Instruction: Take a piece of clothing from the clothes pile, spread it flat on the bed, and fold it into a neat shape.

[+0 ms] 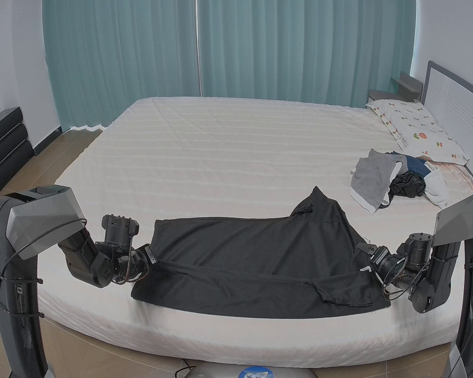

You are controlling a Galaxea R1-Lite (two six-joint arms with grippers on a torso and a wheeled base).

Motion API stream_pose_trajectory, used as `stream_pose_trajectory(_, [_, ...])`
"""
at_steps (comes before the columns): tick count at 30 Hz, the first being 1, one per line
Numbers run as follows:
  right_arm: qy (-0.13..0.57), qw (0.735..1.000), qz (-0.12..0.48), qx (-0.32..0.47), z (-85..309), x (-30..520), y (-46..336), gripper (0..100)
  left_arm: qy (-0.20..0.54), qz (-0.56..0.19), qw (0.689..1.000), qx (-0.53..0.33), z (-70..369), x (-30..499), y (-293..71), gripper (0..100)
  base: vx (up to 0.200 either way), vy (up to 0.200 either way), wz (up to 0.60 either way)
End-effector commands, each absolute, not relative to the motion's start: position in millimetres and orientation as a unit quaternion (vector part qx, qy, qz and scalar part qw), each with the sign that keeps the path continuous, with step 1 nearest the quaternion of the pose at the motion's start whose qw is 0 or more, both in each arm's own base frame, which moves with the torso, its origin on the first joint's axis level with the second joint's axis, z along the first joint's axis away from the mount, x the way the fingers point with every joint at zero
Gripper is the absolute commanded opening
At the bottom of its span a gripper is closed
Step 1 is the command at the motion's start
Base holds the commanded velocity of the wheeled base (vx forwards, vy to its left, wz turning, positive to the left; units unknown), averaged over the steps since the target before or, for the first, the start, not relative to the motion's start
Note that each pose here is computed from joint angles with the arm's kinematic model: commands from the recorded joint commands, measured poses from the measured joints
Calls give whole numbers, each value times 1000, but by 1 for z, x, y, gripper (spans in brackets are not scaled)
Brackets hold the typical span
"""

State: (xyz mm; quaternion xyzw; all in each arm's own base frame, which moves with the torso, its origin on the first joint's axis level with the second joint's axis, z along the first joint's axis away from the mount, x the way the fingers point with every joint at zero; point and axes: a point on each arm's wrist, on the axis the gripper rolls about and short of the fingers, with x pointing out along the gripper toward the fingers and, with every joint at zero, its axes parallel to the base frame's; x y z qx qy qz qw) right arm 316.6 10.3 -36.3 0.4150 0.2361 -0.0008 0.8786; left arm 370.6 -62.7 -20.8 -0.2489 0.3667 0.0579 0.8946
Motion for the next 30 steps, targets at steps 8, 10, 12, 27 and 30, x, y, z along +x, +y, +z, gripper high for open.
stream_pose_trajectory(8, [220, 901, 14, 374, -27, 317, 11, 100, 339, 52, 901, -264, 19, 349, -60, 0, 0, 0, 0])
stream_pose_trajectory(10, [224, 909, 21, 352, -30, 318, 11, 100, 335, 52, 902, -268, 22, 348, -60, 0, 0, 0, 0])
stream_pose_trajectory(12, [225, 917, 32, 326, -31, 318, 12, 100, 335, 53, 901, -270, 22, 349, -59, 0, 0, 0, 0])
stream_pose_trajectory(27, [261, 920, 126, 262, -57, 324, 13, 100, 342, 59, 896, -276, 18, 346, -58, 0, 0, 0, 0])
stream_pose_trajectory(30, [255, 921, 129, 265, -55, 325, 6, 100, 342, 59, 896, -276, 18, 346, -58, 0, 0, 0, 0])
